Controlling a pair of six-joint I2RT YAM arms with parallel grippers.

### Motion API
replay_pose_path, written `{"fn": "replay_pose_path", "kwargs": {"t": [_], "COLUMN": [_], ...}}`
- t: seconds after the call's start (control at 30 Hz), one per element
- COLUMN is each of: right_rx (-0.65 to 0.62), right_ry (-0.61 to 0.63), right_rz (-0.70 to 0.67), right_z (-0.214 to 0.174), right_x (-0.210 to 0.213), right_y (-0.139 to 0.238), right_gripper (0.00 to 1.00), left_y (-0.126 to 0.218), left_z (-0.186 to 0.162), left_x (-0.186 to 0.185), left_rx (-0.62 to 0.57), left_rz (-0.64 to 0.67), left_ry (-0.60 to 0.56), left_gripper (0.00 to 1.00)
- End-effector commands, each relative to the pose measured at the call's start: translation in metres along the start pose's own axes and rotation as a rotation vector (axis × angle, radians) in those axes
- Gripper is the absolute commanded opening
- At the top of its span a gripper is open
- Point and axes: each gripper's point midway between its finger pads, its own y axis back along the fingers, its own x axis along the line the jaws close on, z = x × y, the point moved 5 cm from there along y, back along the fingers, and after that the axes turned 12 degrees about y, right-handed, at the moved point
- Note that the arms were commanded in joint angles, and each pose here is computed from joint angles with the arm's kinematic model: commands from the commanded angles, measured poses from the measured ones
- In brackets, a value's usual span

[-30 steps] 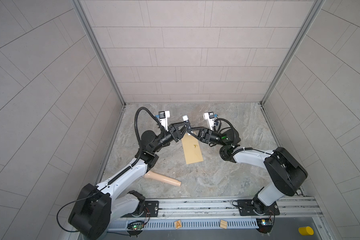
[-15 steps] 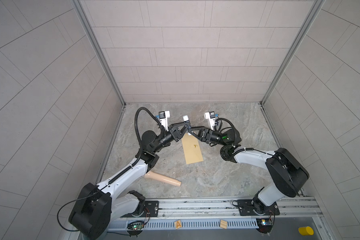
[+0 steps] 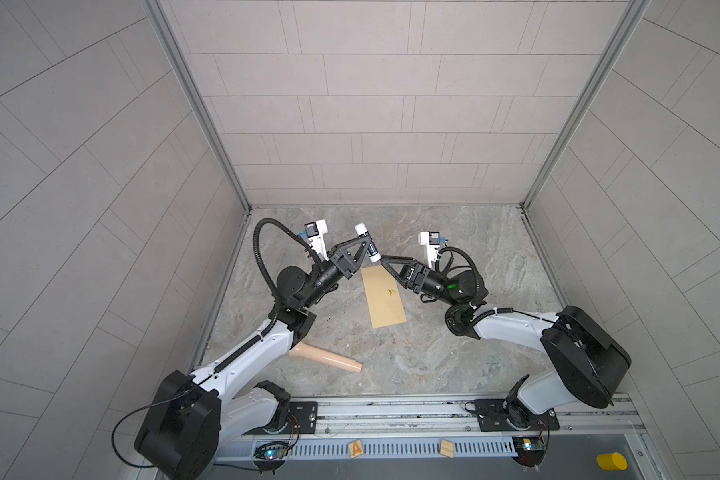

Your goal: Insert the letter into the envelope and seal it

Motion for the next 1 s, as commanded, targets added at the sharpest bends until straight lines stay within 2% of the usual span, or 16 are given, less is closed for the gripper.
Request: {"fn": "replay_pose_path", "kwargs": {"t": [0.0, 0.17, 0.4, 0.6, 0.97], "right_rx": [-0.049, -0.041, -0.05, -0.05, -0.045], "right_ry": [0.0, -0.004, -0.001, -0.005, -0.015], "right_rz": [0.058, 0.078, 0.09, 0.095, 0.091], "right_z": [0.009, 0.007, 0.01, 0.01, 0.007], "right_x": [0.012, 0.016, 0.018, 0.017, 0.016], "right_y": [-0.006, -0.014, -0.02, -0.024, -0.028], "right_gripper": [0.57, 0.55, 0.48, 0.38, 0.12], "left_y": [0.002, 0.002, 0.002, 0.002, 0.003], "left_z": [0.006, 0.005, 0.004, 0.004, 0.002], "left_x": [-0.013, -0.011, -0.01, -0.009, -0.006], "left_rx": [-0.032, -0.034, -0.033, -0.037, -0.031], "left_rz": [-0.074, -0.068, -0.072, -0.072, -0.065], "left_ry": [-0.002, 0.001, 0.011, 0.012, 0.014], "left_gripper": [0.0, 0.0, 0.0, 0.0, 0.0]}}
